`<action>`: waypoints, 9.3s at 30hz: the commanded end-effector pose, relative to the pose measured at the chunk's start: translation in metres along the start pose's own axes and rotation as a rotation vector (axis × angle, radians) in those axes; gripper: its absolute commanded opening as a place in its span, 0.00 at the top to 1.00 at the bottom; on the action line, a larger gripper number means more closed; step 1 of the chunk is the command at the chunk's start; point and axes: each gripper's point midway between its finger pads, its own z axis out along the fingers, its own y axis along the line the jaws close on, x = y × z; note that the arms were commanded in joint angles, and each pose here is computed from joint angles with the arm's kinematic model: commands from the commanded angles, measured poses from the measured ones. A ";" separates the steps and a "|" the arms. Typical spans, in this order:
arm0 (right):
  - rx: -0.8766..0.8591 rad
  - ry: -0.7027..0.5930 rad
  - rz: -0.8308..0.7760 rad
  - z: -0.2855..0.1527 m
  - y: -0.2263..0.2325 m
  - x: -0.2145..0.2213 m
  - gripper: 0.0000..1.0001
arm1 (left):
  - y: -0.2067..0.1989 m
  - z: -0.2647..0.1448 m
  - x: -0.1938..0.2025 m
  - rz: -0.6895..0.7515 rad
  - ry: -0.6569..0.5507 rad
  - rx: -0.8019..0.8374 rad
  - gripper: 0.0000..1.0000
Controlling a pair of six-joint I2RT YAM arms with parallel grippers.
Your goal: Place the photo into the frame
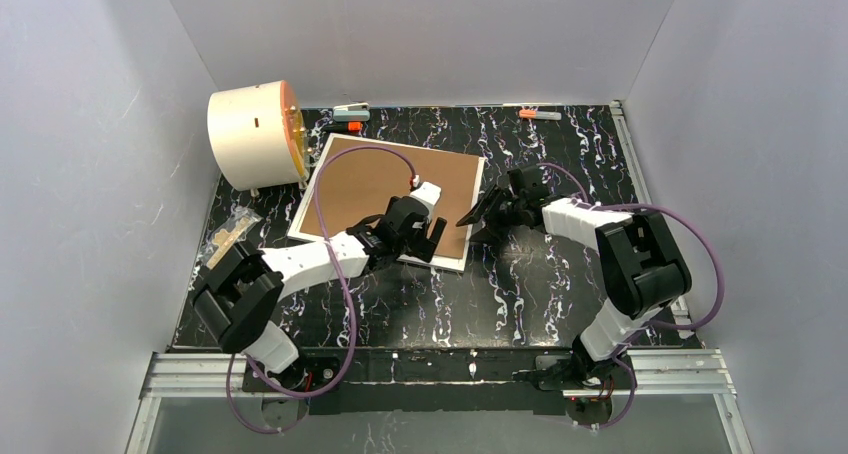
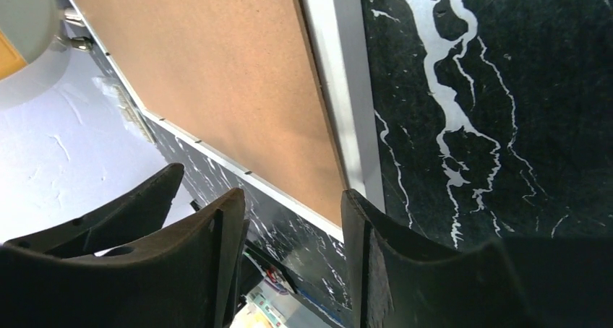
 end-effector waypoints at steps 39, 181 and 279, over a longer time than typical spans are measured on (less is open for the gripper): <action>0.012 0.110 -0.138 0.029 -0.010 0.023 0.42 | 0.273 -0.017 0.069 -0.391 0.098 -0.608 0.02; 0.201 0.045 -0.202 0.055 0.037 -0.025 0.30 | 0.062 0.003 -0.025 0.207 -0.372 -0.294 0.83; 0.307 -0.170 -0.358 0.077 0.044 -0.130 0.41 | 0.069 0.004 -0.007 0.163 -0.343 -0.294 0.82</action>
